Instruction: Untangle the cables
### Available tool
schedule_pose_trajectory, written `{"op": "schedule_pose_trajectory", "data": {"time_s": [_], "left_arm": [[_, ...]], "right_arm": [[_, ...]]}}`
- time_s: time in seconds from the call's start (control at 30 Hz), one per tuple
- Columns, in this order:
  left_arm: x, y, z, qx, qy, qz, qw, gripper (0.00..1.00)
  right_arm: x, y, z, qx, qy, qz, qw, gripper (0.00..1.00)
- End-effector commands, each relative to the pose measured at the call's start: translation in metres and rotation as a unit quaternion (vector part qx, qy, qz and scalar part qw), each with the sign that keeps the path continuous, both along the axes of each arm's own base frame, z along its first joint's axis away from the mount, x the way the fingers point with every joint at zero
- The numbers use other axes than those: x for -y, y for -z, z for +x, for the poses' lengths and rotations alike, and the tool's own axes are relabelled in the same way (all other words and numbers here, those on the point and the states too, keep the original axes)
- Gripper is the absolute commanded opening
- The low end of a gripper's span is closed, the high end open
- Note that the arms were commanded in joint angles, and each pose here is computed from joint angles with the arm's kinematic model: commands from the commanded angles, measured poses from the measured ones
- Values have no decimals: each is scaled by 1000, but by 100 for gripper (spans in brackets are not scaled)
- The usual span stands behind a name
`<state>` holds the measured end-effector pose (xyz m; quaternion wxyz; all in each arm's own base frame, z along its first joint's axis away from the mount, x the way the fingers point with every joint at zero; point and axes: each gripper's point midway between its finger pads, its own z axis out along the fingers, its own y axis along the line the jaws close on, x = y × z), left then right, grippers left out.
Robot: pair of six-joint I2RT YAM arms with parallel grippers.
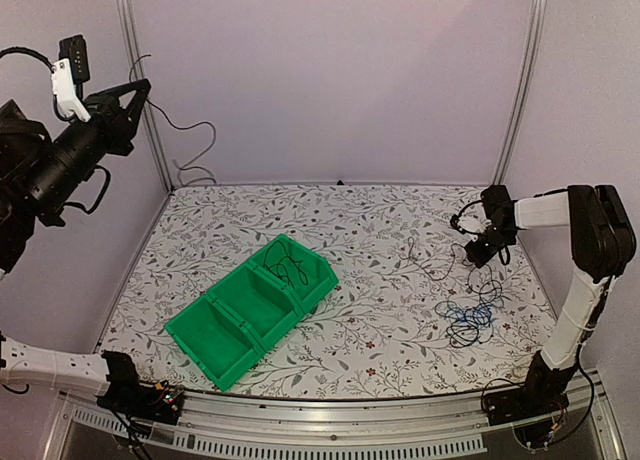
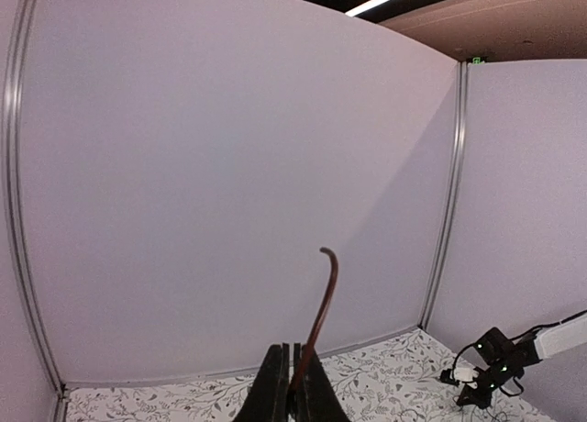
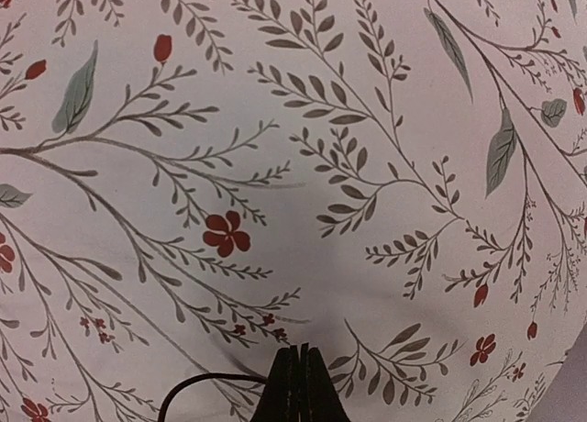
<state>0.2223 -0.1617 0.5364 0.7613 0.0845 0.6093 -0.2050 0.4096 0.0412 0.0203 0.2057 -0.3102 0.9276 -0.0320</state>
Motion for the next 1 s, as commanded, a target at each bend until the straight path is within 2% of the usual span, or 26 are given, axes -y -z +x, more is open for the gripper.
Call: {"op": "schedule_pose_trajectory", "data": {"time_s": [0.0, 0.1, 0.23, 0.53, 0.57, 0.63, 0.67, 0.73, 0.83, 0.97], "left_arm": [[-29, 8, 2, -25, -62, 40, 997, 0], [-44, 3, -3, -31, -77, 28, 996, 0], [-44, 12, -1, -49, -80, 30, 995, 0], [1, 68, 20, -116, -42, 72, 990, 0], [7, 73, 22, -118, -36, 73, 990, 0], [20, 85, 28, -126, -21, 77, 989, 0], [26, 90, 31, -130, -15, 77, 988, 0], [39, 100, 37, -138, 0, 80, 987, 0], [57, 114, 46, -148, 20, 84, 985, 0], [78, 131, 59, -167, 39, 93, 981, 0]], "right_arm": [[8, 2, -5, -5, 4, -15, 1000, 0], [14, 4, -4, -5, 13, -30, 999, 0], [2, -3, -2, -3, 2, 1, 1000, 0], [-35, -63, -9, 28, -42, 104, 993, 1], [-40, -69, -12, 31, -51, 117, 991, 4], [-49, -85, -18, 39, -68, 144, 987, 16], [-54, -96, -21, 48, -78, 156, 984, 27], [-59, -109, -25, 63, -87, 172, 979, 36], [-66, -128, -33, 89, -100, 192, 972, 41], [-73, -135, -45, 119, -117, 215, 962, 43]]}}
